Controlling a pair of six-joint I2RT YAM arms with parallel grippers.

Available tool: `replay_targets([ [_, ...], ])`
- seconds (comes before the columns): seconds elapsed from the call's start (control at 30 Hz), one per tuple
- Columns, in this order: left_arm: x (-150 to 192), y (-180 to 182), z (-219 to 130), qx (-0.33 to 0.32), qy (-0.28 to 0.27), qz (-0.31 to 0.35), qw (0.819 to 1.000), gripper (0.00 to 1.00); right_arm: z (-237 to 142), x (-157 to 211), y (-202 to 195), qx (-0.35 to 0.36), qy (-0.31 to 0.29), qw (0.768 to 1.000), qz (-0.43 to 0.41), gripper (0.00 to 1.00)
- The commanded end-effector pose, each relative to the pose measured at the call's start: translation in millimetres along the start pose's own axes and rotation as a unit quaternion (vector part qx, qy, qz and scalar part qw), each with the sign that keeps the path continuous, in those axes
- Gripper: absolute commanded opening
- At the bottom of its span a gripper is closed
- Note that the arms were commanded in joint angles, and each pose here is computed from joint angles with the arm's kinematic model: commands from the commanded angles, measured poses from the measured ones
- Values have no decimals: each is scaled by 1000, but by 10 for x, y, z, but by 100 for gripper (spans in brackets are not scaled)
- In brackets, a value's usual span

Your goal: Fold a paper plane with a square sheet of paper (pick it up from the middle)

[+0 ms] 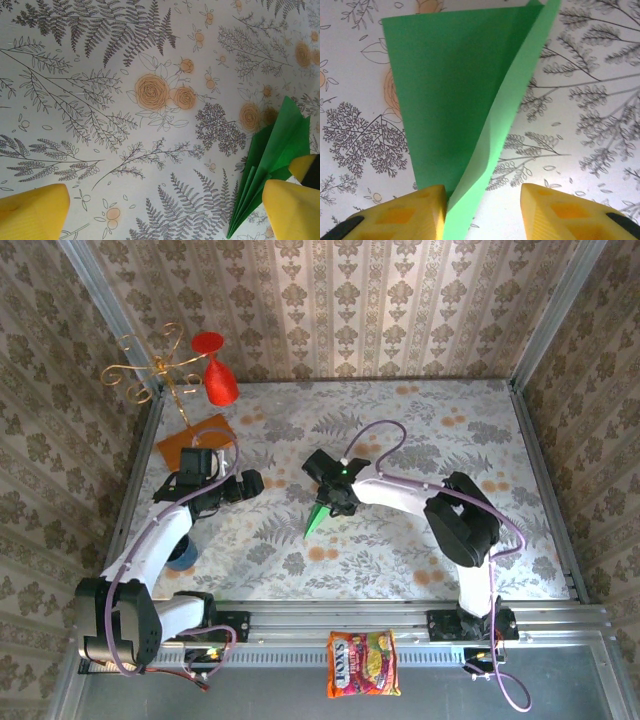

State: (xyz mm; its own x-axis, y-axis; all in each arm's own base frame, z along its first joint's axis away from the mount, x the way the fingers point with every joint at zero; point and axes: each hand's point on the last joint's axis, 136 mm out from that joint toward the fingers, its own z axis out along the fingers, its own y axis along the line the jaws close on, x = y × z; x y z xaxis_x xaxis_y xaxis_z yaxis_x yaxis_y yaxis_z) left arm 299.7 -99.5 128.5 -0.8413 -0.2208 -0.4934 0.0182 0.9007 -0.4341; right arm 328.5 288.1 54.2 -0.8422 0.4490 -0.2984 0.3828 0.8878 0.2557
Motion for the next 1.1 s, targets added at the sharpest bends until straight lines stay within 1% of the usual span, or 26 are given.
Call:
replay_targets([
  [0.0, 0, 55, -28, -10, -10, 8, 1000, 100, -152, -78, -71, -3, -26, 999, 38, 40],
  [0.1, -15, 49, -46, -10, -15, 11, 1000, 100, -162, -80, -108, -4, -31, 998, 49, 36],
  [0.3, -3, 52, -40, -10, -11, 10, 1000, 100, -85, -23, -131, -7, -9, 998, 63, 34],
  [0.33, 0, 52, -38, -10, -11, 9, 1000, 100, -75, -47, -74, -21, -11, 997, 70, 34],
  [0.53, 13, 41, -23, -6, -7, 8, 1000, 100, 15, -20, -77, -24, 5, 997, 80, 29],
  [0.7, 31, 29, -5, -1, -3, 7, 1000, 100, 17, -44, -65, -26, 1, 996, 81, 26],
  [0.8, 31, 32, -6, -2, -3, 7, 1000, 100, 56, -17, -63, -25, 7, 996, 81, 24],
  [1.07, 36, 31, 6, -1, 1, 6, 1000, 100, 144, 27, -61, -22, 19, 996, 83, 21],
])
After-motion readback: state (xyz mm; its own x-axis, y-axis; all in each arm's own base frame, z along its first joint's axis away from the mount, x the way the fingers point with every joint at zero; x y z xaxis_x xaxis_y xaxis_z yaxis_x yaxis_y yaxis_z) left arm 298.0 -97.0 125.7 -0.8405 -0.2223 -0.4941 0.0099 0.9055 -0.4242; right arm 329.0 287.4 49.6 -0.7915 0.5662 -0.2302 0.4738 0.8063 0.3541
